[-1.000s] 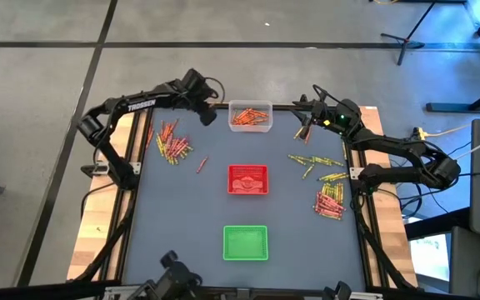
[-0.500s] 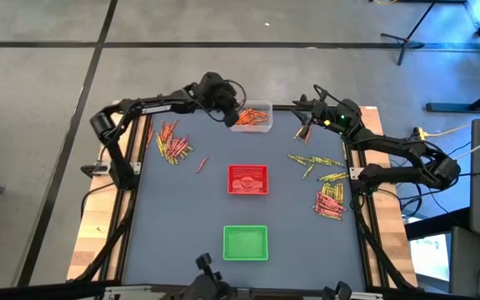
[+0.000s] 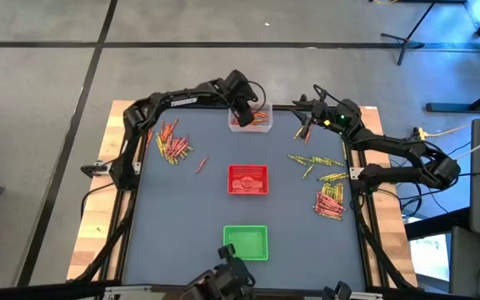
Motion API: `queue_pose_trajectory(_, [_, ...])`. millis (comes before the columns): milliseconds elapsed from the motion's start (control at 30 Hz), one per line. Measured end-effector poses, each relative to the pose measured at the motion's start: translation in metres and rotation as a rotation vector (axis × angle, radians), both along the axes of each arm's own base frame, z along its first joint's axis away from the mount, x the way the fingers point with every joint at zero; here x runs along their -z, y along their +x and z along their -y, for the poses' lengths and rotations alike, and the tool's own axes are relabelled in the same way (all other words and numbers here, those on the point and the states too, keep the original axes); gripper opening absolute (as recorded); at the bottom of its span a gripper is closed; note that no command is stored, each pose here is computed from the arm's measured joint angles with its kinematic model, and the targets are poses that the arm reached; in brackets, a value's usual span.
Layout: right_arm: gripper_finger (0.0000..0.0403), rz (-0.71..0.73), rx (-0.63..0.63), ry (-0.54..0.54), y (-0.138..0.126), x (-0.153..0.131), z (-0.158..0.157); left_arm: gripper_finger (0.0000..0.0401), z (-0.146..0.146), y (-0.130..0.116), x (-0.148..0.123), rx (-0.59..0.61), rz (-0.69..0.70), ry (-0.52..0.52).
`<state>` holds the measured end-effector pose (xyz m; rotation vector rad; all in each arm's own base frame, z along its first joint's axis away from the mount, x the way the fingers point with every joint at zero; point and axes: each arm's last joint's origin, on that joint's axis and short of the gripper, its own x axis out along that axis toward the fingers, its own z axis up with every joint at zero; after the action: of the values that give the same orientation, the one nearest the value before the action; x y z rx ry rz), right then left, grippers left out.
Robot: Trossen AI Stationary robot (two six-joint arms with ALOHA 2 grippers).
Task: Sort crayons
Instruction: Put the orange crayon into the transparent bin
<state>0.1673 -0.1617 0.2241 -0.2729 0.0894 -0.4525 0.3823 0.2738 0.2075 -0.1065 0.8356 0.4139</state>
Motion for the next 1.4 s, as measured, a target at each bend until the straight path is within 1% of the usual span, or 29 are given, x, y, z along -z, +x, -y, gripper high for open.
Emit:
queue_pose_trajectory(200, [0.0124, -0.005, 0.0, 0.005, 0.0, 0.001, 0.0, 0.0008, -0.002, 0.001, 0.014, -0.005, -0.048, -0.004])
queue_pose_trajectory(467, [0.0124, -0.005, 0.0, 0.005, 0.0, 0.001, 0.0, 0.0011, -0.002, 0.001, 0.014, -0.012, -0.052, 0.002])
queue_pose_trajectory(567, [0.0124, -0.005, 0.0, 0.005, 0.0, 0.001, 0.0, 0.0025, -0.002, 0.001, 0.014, -0.013, -0.052, 0.002])
queue_pose_trajectory(867, [0.0124, -0.005, 0.0, 0.005, 0.0, 0.001, 0.0, 0.0089, -0.002, 0.0, 0.011, -0.032, -0.063, 0.007])
queue_pose_trajectory(967, [0.0124, -0.006, 0.0, 0.006, 0.0, 0.001, 0.0, 0.0098, 0.0, -0.003, 0.0, -0.037, -0.055, 0.018])
queue_pose_trajectory(1033, [0.0124, -0.009, -0.001, 0.009, 0.0, 0.001, 0.0, 0.0098, 0.003, -0.007, -0.008, -0.05, -0.053, 0.008])
queue_pose_trajectory(1167, [0.0124, -0.012, -0.001, 0.012, 0.0, 0.002, 0.0, 0.0097, 0.009, -0.017, -0.031, -0.077, -0.068, 0.025])
queue_pose_trajectory(1400, [0.0124, -0.014, -0.001, 0.015, 0.0, 0.002, 0.0, 0.0096, 0.021, -0.048, -0.072, -0.18, -0.158, 0.069])
